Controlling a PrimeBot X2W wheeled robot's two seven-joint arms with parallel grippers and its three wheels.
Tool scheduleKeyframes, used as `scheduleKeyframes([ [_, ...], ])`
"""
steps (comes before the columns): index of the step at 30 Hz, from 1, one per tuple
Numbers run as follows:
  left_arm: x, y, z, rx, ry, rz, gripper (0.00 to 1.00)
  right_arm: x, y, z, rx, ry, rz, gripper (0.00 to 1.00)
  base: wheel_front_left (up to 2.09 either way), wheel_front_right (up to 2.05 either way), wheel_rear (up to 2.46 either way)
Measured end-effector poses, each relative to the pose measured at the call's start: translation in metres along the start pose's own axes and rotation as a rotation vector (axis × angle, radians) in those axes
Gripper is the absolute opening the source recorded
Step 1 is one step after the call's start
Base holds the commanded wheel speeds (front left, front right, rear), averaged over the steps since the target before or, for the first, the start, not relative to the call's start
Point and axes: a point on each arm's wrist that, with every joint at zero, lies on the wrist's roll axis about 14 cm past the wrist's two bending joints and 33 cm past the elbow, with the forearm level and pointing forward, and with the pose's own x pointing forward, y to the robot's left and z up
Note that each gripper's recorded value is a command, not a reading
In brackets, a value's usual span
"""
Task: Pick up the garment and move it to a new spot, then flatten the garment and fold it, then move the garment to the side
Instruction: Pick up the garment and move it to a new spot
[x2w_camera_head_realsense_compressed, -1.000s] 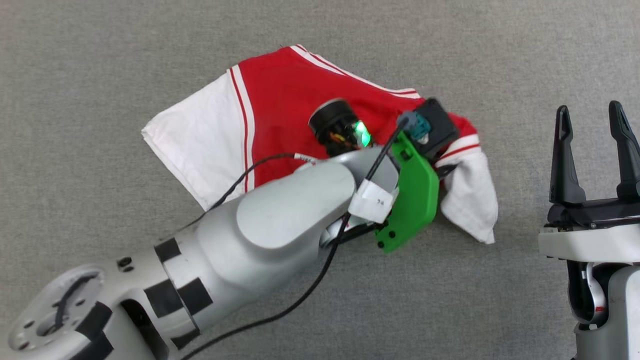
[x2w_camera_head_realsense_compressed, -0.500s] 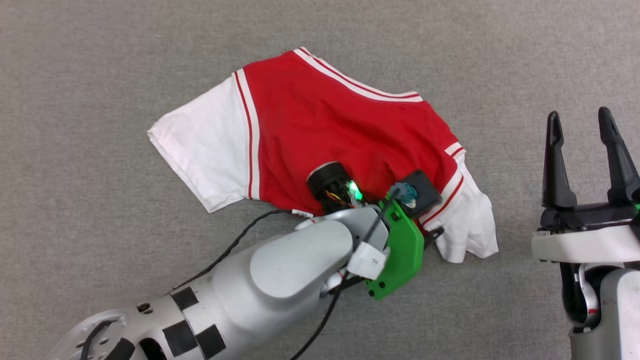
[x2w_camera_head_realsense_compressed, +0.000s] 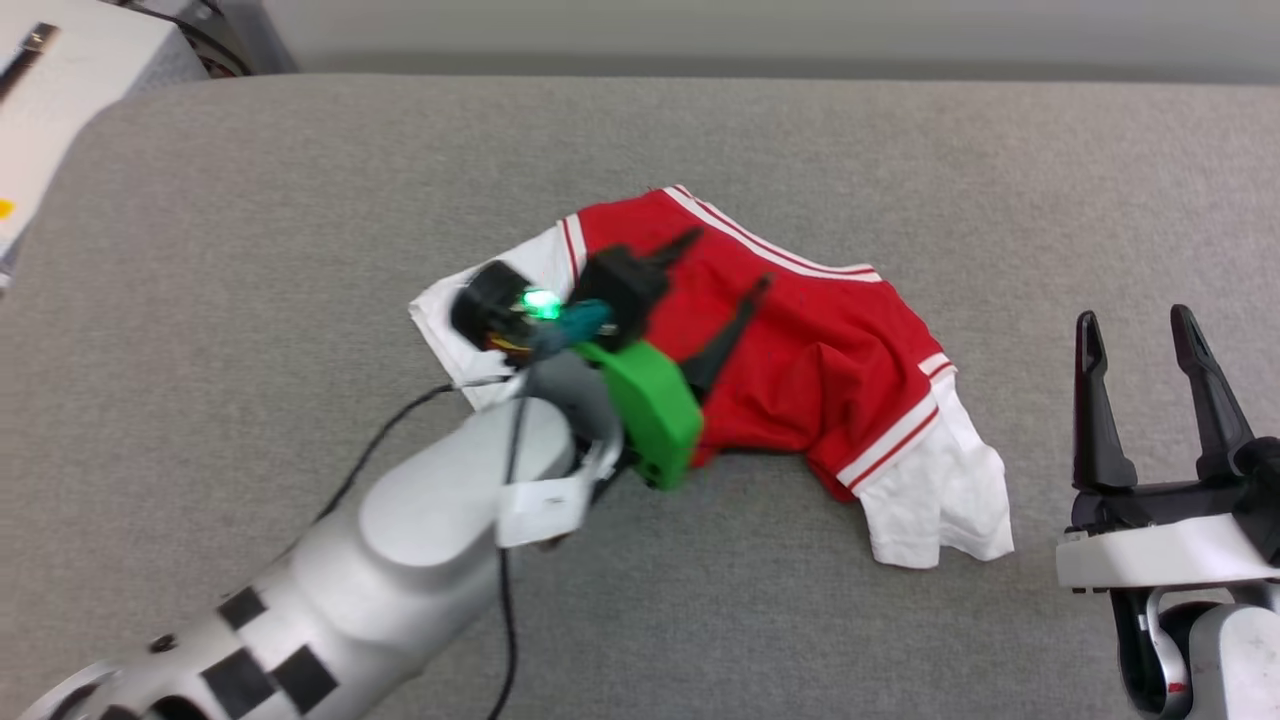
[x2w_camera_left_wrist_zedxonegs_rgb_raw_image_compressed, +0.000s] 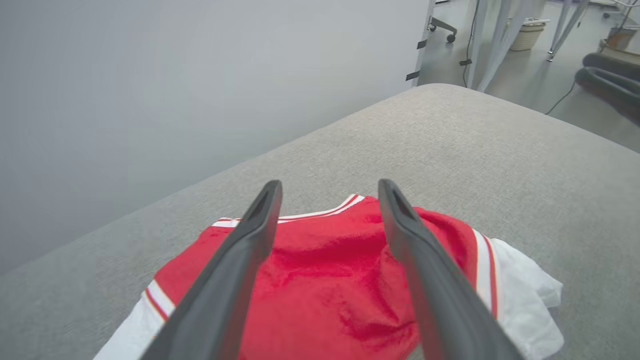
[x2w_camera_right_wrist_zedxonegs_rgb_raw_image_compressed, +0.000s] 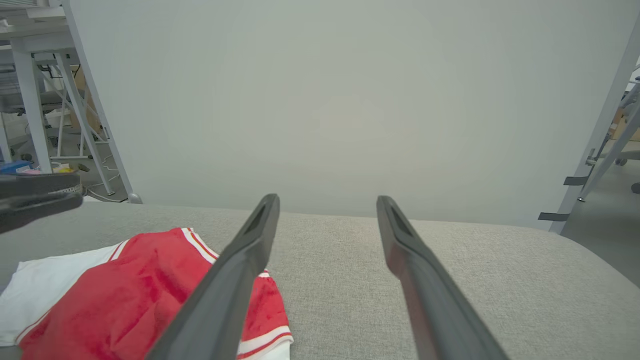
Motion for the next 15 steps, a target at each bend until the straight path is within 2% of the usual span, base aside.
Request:
scheduleKeyframes([
  [7,-0.068,0.087,0.034,0.04,-0.149,0.391,1.0,0.0,0.016,0.014,0.015,-0.036,0.043,1.0,0.0,0.0,0.0],
  [12,-0.121,0.12,0.057,0.061,-0.247,0.606,1.0,-0.001,0.023,0.018,0.027,-0.046,0.059,1.0,0.0,0.0,0.0],
  [15,-0.153,0.13,0.051,0.063,-0.261,0.709,1.0,-0.003,0.025,0.018,0.04,-0.044,0.065,1.0,0.0,0.0,0.0],
])
